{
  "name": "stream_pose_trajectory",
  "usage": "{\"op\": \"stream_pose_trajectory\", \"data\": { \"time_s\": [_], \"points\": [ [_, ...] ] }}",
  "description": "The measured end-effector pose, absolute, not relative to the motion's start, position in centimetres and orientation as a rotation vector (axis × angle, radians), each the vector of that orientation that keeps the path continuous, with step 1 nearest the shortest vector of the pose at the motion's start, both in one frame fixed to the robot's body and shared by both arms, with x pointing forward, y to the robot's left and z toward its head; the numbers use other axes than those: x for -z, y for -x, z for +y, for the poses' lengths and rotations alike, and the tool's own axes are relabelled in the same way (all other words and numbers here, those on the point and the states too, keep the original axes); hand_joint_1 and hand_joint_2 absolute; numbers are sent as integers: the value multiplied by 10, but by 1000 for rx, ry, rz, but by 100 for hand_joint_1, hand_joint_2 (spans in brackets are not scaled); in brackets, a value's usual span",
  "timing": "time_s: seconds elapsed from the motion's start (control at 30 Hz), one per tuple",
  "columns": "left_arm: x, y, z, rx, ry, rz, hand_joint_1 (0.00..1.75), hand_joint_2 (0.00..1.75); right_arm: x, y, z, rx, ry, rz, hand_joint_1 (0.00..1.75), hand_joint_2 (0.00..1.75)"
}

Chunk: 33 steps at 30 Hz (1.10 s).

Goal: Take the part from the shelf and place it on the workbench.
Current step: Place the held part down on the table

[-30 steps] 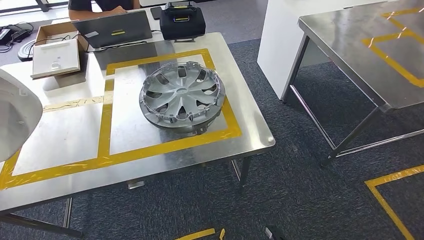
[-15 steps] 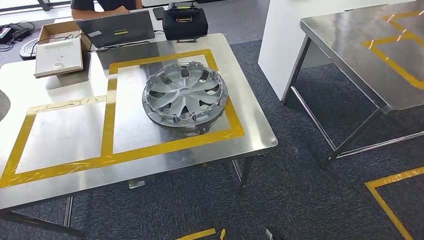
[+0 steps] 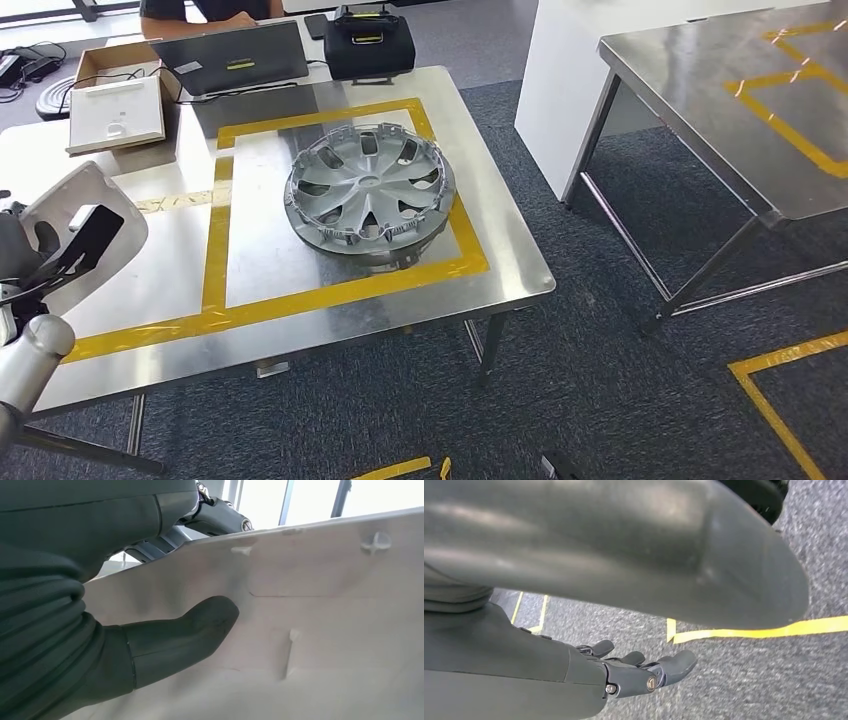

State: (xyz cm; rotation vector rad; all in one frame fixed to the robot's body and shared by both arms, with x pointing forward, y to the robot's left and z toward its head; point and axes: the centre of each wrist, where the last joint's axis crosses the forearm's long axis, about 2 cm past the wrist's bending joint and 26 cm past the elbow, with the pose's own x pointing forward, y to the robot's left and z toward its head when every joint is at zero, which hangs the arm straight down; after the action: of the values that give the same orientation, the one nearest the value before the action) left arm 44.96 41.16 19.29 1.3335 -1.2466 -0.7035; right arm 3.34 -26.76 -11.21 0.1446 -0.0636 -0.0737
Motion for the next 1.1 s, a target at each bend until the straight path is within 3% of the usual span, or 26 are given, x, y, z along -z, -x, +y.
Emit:
{"op": "stream_pose_trajectory", "data": {
  "time_s": [0.13, 0.67, 1.1],
  "points": [
    [-180, -445, 404, 696, -1308, -1239, 175, 175, 113, -31, -275, 60, -128, -47, 0, 0],
    [-169, -428, 441, 665, -1362, -1185, 175, 175, 113, -30, -275, 16, -148, -85, 0, 0],
    [-166, -425, 445, 673, -1362, -1181, 175, 175, 112, -32, -274, 14, -147, -90, 0, 0]
  ]
}}
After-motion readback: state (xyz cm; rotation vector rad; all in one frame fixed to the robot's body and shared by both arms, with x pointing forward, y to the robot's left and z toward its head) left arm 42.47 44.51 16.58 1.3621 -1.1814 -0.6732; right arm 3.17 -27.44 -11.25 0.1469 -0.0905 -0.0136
